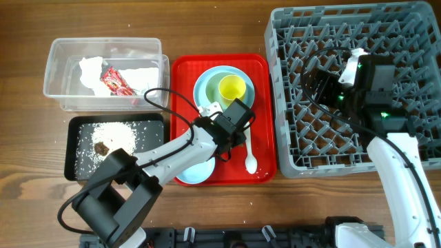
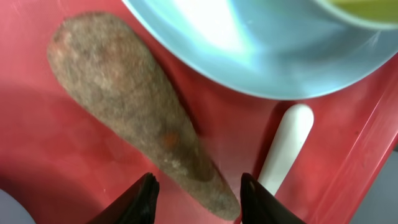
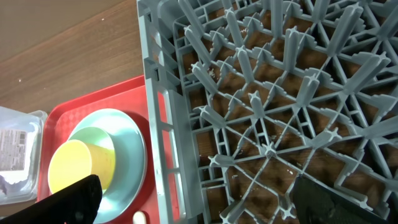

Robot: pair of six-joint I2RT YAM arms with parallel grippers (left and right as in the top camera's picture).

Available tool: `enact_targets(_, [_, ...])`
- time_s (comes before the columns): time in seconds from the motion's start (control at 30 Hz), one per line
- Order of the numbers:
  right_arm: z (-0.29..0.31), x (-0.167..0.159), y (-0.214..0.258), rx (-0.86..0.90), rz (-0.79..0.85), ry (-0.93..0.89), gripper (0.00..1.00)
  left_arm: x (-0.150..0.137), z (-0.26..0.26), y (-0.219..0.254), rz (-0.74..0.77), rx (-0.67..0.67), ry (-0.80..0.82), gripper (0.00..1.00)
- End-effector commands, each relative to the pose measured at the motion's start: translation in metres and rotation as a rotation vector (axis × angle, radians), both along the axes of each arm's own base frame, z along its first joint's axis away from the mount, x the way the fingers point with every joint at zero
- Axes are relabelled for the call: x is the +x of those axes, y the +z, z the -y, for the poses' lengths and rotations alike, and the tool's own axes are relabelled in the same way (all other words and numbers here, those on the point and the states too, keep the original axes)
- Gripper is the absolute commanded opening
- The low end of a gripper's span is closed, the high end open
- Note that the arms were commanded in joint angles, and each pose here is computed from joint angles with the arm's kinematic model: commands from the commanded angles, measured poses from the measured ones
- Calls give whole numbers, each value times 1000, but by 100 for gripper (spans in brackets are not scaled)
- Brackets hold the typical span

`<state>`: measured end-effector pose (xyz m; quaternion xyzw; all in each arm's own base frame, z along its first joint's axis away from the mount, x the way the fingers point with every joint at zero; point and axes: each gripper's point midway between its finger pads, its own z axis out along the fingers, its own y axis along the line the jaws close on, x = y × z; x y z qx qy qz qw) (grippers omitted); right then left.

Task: Sort waste into correct bins and load items into the dishwasher rack
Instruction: 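Carry the sweet potato to the black tray and release it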

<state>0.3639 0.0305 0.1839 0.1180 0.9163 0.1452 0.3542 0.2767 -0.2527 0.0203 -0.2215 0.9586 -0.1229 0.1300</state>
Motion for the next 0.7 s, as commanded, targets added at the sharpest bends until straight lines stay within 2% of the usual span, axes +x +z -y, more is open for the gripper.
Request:
enact_targets(0.0, [0, 3, 13, -4, 39, 9, 100, 8, -7, -2, 38, 42, 31, 41])
enact_targets(0.17, [0, 3, 13, -5, 38, 10, 100, 10, -12, -10, 37, 56, 95, 41])
enact_targets(0.37, [0, 3, 13, -5, 39, 9, 100, 9, -12, -20, 22, 71, 94, 39])
enact_targets(0.5, [0, 3, 13, -4, 39, 9, 100, 9, -12, -20, 20, 68, 93, 28])
enact_targets(0.6, [0, 3, 13, -4, 38, 9, 100, 10, -11, -14, 31, 56, 93, 11])
enact_targets(0.67, [0, 3, 13, -4, 39, 9, 100, 12, -10, -7, 44, 43, 96, 9])
